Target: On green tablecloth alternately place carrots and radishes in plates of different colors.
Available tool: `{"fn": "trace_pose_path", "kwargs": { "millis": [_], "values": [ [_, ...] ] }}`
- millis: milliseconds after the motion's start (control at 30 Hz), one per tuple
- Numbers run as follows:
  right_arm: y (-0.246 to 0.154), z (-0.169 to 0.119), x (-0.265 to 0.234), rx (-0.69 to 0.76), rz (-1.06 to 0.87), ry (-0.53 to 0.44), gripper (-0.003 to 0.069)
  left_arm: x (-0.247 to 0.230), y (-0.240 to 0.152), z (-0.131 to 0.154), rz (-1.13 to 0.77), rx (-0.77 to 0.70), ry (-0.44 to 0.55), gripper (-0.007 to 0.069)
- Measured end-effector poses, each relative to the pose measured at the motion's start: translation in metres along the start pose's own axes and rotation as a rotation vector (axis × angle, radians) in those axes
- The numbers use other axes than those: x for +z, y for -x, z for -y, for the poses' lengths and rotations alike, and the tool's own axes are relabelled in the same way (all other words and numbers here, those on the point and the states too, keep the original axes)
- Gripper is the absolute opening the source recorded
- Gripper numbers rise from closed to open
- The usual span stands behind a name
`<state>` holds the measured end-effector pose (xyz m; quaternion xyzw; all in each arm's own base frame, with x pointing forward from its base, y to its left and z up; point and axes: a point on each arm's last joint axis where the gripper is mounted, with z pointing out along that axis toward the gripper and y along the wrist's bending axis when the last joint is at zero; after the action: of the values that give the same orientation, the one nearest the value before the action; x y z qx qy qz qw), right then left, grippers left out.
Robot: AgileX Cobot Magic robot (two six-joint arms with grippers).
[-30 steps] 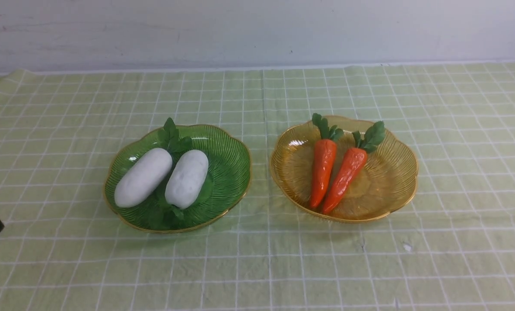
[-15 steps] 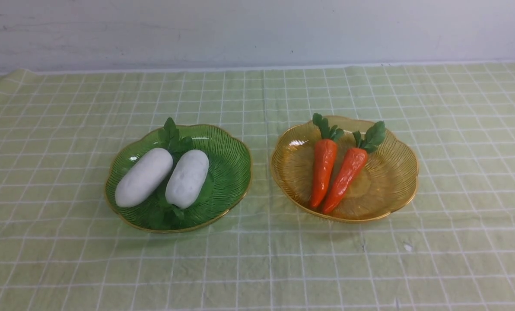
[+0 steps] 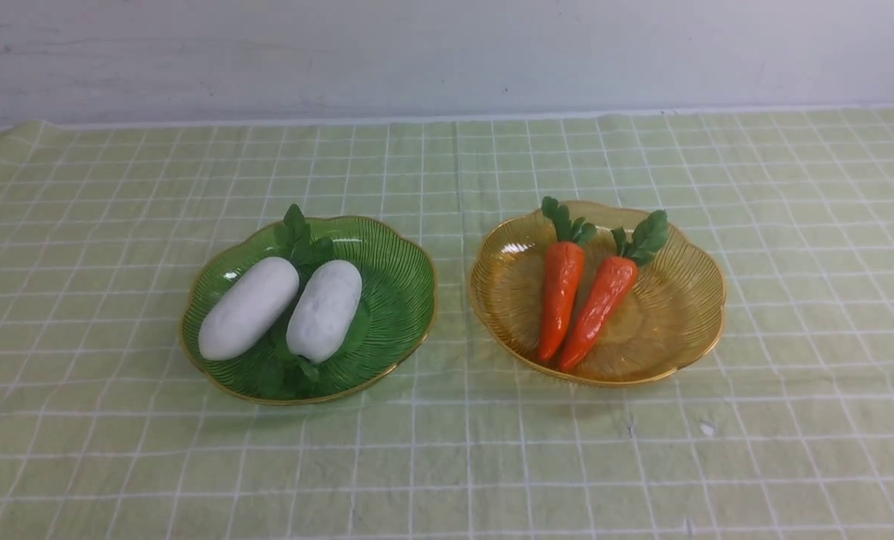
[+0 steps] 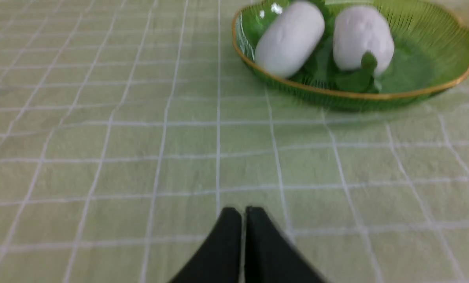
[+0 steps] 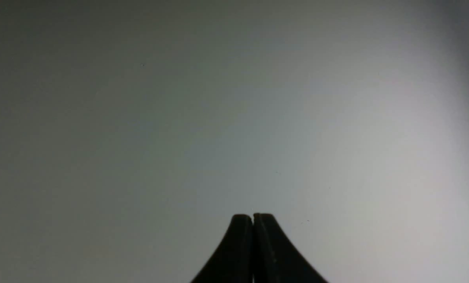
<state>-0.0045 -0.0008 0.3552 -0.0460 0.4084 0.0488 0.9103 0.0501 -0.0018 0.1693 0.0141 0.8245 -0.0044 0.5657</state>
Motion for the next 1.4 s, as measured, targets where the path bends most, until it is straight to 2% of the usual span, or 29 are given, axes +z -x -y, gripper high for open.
{"fn": "trace_pose_path", "kwargs": {
  "millis": [167,400,1233,1333,1400],
  "values": [
    [0.0,0.0,0.0,0.0,0.0,0.0,-0.0014,0.001,0.002,0.0,0.046,0.023,0.002,-0.0008],
    [0.0,0.0,0.0,0.0,0.0,0.0,-0.0014,0.001,0.002,0.004,0.055,0.07,-0.074,-0.0008],
    [0.0,0.0,0.0,-0.017,-0.004,0.001,-0.0014,0.001,0.002,0.004,0.055,0.067,-0.076,-0.0008],
    [-0.006,0.0,0.0,-0.068,-0.062,0.006,-0.0014,0.001,0.002,0.004,0.055,0.067,-0.076,-0.0008],
    [-0.018,-0.001,-0.002,-0.105,-0.176,0.007,-0.0014,0.001,0.002,0.004,0.055,0.067,-0.076,-0.0008]
  ]
}}
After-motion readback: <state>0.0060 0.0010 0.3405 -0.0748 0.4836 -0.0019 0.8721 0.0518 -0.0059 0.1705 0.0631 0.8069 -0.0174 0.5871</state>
